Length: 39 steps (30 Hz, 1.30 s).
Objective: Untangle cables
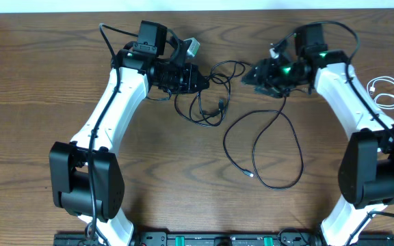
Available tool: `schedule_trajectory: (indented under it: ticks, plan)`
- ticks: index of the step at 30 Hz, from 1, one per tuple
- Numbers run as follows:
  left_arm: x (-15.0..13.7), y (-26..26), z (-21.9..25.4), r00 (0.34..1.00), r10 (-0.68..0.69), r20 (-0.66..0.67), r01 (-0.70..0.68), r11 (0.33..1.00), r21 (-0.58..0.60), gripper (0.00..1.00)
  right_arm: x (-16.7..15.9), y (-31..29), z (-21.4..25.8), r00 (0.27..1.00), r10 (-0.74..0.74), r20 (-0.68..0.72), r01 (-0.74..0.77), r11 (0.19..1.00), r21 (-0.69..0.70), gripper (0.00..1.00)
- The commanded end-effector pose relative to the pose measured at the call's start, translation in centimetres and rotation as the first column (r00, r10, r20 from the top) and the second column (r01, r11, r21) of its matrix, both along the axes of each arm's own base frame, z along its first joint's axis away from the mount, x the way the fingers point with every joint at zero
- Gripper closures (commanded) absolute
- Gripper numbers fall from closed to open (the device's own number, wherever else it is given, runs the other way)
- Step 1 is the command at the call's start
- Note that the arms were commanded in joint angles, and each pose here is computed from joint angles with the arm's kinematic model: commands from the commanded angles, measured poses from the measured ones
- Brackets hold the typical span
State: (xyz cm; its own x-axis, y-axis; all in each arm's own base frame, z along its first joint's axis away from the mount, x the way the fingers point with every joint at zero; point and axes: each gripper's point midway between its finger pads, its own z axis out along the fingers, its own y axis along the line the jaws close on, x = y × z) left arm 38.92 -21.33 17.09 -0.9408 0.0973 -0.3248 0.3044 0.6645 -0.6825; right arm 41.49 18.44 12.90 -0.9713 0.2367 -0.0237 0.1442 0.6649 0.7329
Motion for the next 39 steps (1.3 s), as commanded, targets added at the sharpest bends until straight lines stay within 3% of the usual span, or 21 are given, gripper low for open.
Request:
schedule_trajectory:
  ticks: [1,8,15,39]
  plan:
    - [-0.3,-1.0,2.2,0.999,-0.027,0.024,0.029,0.998,-0.062,0.93,-0.3,1.6,-0.1,0.995,-0.063,-0.073,0.064,0.998,0.008,0.53]
    - [-0.8,-1.7,2.6,0.998,-0.052,0.017,0.054,0.994,-0.092,0.93,0.6,2.4,-1.1,0.973,-0.209,-0.093,0.201,0.975,-0.091,0.66]
    - [-0.8,-1.7,2.6,0.999,-0.052,0.014,0.053,0.994,-0.091,0.92,1.3,2.2,-1.9,0.944,-0.322,-0.073,0.306,0.936,-0.174,0.66]
    - [-1.1,-1.9,2.9,0.998,-0.061,0.004,0.061,0.991,-0.118,0.93,1.4,5.1,-1.8,0.942,-0.335,0.033,0.334,0.916,-0.223,0.74]
